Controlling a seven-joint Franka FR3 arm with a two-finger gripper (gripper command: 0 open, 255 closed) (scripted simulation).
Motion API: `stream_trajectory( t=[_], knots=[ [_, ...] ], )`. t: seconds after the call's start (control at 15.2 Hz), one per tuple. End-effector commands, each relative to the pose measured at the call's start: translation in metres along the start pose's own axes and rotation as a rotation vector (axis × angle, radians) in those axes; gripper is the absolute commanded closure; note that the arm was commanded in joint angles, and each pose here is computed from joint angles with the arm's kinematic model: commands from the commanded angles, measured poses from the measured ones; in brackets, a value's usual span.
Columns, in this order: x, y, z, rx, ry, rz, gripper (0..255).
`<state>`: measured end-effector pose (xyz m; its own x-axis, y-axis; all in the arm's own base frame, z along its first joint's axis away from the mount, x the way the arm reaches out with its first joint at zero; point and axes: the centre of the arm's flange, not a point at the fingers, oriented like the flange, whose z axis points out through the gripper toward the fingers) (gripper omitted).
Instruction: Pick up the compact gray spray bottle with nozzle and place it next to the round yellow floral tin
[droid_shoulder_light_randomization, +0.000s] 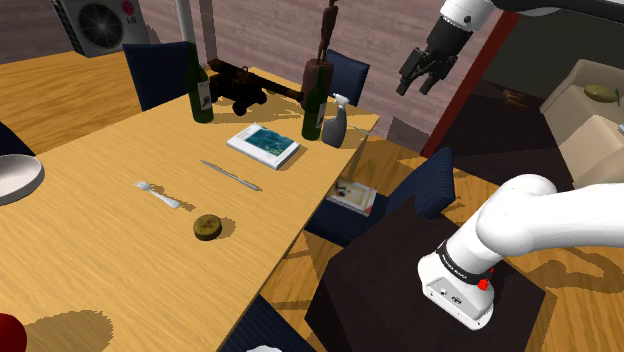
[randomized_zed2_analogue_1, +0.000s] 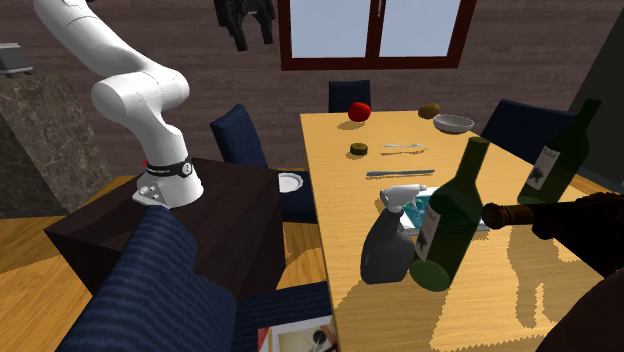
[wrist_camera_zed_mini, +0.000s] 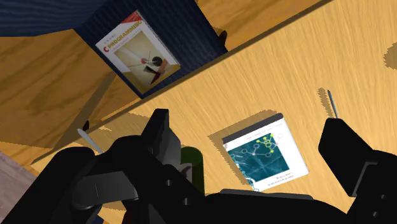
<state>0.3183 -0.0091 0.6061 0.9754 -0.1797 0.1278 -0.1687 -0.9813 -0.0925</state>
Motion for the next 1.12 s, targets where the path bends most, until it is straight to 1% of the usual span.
stream_trajectory(
  t=[0.0,1.06],
  knots=[
    [0.000,0.000,0.000,0.000,0.000,0.000,0],
    [0.166,0.080,0.114,-0.001,-0.055,-0.178,0]
  ],
)
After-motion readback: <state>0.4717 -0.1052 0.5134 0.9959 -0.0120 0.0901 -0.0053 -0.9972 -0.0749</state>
